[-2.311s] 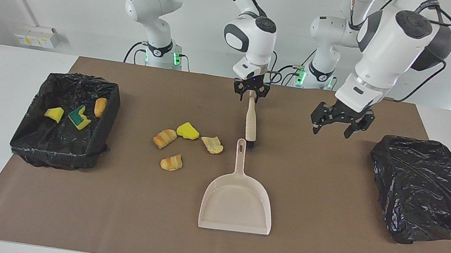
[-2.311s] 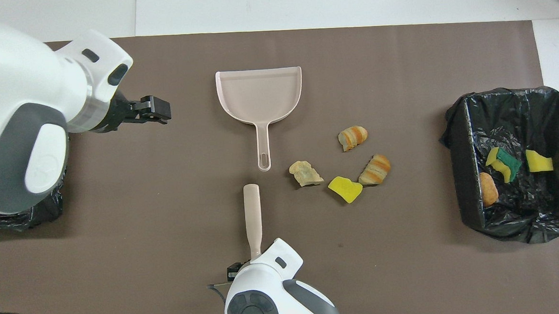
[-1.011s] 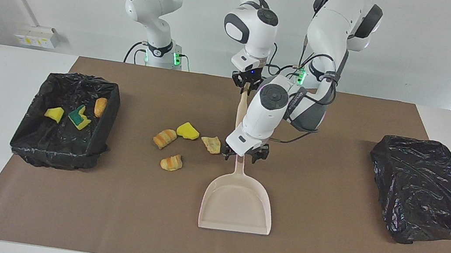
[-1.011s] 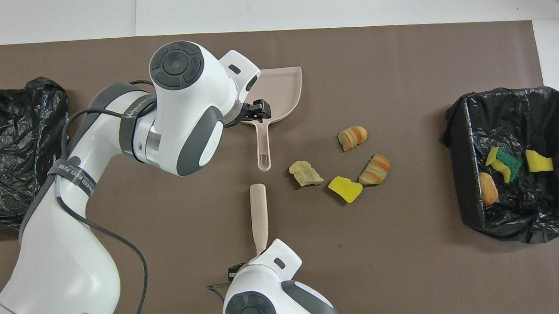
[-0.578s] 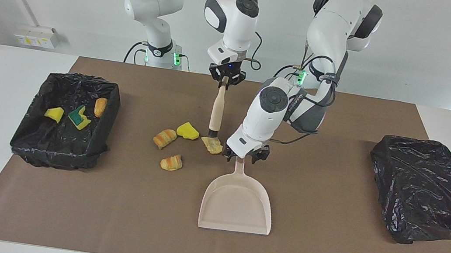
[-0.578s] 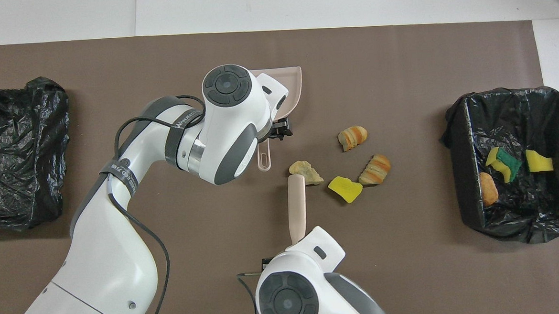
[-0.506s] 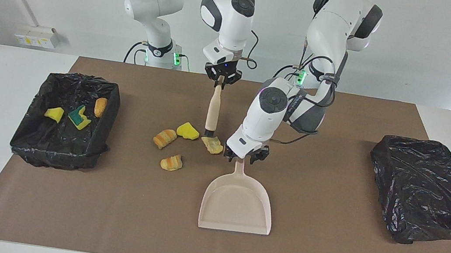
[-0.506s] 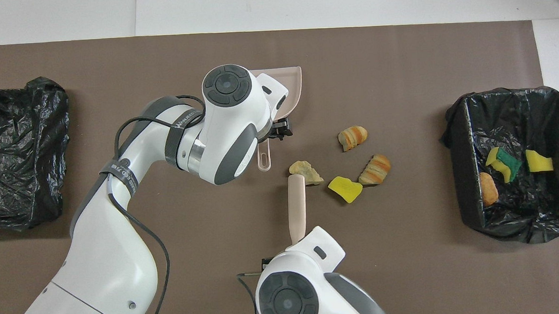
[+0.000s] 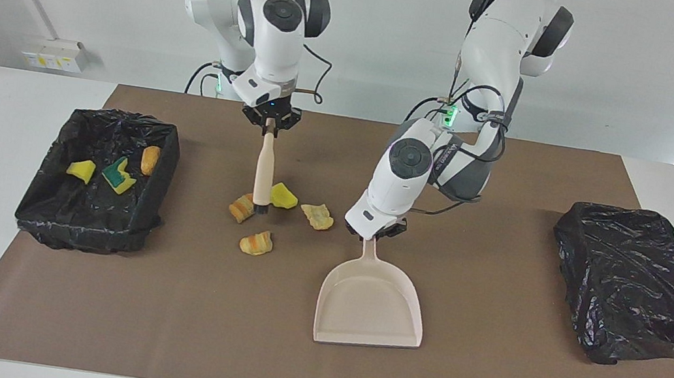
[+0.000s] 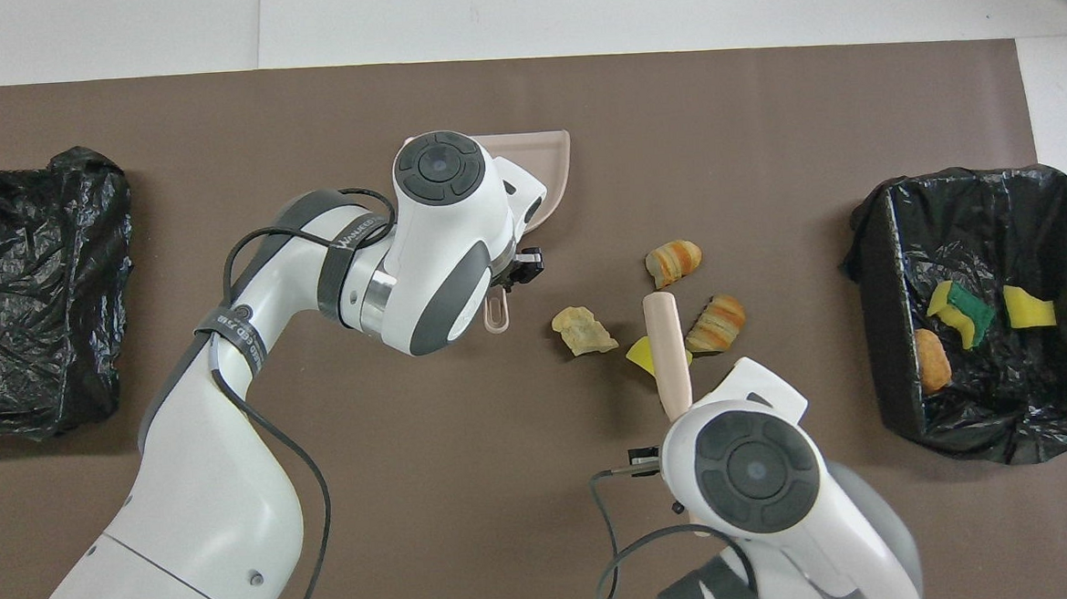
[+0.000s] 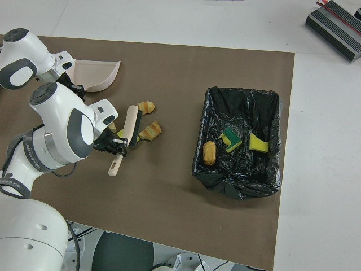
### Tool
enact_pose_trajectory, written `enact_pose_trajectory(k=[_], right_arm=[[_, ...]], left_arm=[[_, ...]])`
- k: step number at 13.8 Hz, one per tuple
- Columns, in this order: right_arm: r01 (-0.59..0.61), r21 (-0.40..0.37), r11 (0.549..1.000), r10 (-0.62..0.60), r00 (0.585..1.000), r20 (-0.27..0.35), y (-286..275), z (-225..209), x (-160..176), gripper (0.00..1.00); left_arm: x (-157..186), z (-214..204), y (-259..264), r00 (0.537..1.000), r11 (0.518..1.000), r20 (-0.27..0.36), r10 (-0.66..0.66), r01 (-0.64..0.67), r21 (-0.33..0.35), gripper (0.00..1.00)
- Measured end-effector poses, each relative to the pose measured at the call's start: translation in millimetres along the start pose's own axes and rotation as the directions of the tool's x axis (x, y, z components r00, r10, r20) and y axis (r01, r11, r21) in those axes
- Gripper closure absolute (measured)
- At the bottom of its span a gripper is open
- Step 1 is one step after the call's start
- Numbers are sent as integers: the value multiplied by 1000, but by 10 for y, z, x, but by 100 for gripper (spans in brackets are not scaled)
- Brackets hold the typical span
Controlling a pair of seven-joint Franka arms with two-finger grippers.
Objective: Sweep and dump trash in bin
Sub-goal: 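Place the dustpan near the scraps with the left gripper while the right positions the brush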
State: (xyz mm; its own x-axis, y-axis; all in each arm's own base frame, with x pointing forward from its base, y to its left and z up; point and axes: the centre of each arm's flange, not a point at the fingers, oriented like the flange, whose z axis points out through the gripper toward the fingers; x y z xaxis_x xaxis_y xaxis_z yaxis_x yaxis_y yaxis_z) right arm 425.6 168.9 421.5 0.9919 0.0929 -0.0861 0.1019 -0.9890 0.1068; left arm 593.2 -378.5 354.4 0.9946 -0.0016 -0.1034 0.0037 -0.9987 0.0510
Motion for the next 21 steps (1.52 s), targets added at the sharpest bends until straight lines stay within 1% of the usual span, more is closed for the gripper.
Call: enact_pose_trajectory(k=[2,4,6,8,9,10,12,13,15,17,19,21], right_arm=[[47,13,999,-47,999,-12,459,152,79,74],[76,25,997,-76,997,-23,954,310,125,74],[75,37,996,-74,997,-27,1083,481,85,74],[80,48,996,-79,996,-29,1008,642,22,74],[81,51,995,-79,996,-40,985,719,0,74],[81,55,995,-78,996,-51,968,816,-29,74],[76,79,994,-71,996,-59,891,947,-75,74],[71,98,993,-65,996,-60,825,946,-83,74],[54,116,992,-48,997,-57,633,930,-105,74],[37,116,993,-31,998,-55,401,906,-141,74],[11,132,991,-4,999,-50,200,872,-174,74],[-41,143,989,46,998,-31,35,851,-190,74]], left_arm=[[73,-129,-194,997,997,3,75,-75,5,67],[128,-366,-509,977,977,28,213,-213,15,67],[142,-638,-868,936,938,66,345,-347,20,67],[115,-943,-1224,877,879,98,470,-475,42,67],[87,-1080,-1390,849,851,113,516,-523,42,67],[50,-1208,-1580,810,813,130,572,-581,34,67],[-55,-1420,-2056,697,705,148,701,-709,3,67],[-131,-1452,-2253,652,662,157,742,-750,-13,67],[-352,-1337,-2428,569,585,187,801,-810,-44,67],[-603,-1118,-2425,476,497,206,855,-865,-63,67],[-881,-913,-2430,376,404,225,899,-909,-98,67],[-1076,-740,-2390,312,345,234,921,-932,-115,67]])
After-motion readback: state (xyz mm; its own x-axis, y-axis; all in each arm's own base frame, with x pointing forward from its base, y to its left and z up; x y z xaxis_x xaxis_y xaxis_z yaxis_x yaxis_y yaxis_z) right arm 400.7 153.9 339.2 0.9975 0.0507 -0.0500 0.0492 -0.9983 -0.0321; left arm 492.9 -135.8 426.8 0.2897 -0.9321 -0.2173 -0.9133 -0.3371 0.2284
